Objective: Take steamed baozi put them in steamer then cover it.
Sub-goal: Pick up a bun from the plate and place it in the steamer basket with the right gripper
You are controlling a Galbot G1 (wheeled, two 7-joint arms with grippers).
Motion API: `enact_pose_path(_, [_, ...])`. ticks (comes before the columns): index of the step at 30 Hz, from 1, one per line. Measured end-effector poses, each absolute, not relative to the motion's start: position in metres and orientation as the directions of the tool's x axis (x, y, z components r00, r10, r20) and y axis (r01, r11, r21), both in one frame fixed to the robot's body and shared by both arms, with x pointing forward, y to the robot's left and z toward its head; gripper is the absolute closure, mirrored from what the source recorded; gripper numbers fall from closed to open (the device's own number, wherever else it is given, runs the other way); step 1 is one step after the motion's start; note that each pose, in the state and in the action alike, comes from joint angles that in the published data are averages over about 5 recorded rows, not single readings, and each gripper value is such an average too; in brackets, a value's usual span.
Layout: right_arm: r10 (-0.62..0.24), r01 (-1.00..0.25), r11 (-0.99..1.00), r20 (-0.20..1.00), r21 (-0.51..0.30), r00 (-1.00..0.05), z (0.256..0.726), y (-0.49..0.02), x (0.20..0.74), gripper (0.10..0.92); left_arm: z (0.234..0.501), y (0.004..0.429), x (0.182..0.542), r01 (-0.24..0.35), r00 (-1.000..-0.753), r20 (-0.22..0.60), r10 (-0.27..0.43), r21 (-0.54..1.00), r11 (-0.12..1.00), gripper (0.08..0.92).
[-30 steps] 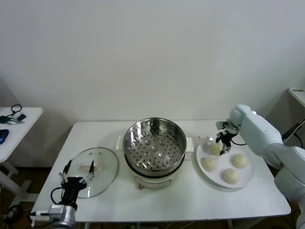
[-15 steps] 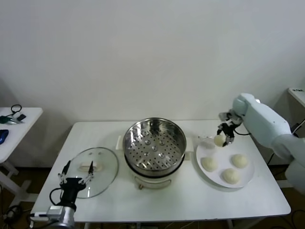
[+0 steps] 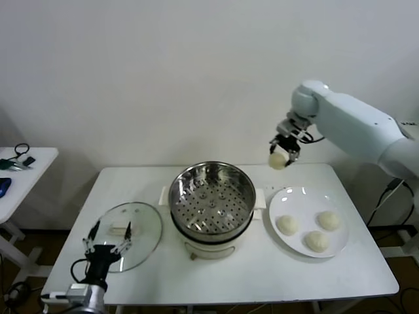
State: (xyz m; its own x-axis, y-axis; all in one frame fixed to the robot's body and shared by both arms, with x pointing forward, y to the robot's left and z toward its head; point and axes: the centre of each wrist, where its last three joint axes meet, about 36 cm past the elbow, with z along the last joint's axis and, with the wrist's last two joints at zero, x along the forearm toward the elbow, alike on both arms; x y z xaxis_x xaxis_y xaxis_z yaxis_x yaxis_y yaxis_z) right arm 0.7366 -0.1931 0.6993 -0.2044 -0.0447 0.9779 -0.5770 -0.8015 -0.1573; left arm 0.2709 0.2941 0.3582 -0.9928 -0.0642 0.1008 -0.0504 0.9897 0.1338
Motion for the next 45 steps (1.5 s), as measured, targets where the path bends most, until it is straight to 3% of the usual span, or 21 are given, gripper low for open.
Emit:
enact_pose_path(8, [-0.037,-0.338,-0.934,0.97,-0.119,-0.239,0.702,-0.104,0.719,0.335,0.36,0.289,0.266,-0.036,-0.994,0.102,-0.05,0.133,0.99,0.177])
enact_pose_path(17, [-0.027,-0.168,-0.983,0.972,-0.068,-0.235,0.662,-0.034,0.701,0.335,0.363,0.288,0.261,-0.025,-0.994,0.103,-0.04,0.147,0.989,0.177])
enact_pose_path(36, [0.006,-0.082,-0.997,0.981,-0.01,-0.194,0.591,0.004,0.689,0.324,0.362,0.288,0.255,-0.019,-0.993,0.11,-0.037,0.161,0.987,0.177])
enact_pose_path(45, [-0.003,-0.075,-0.997,0.981,-0.017,-0.193,0.589,0.005,0.689,0.202,0.359,0.287,0.253,-0.018,-0.992,0.118,-0.037,0.161,0.987,0.177])
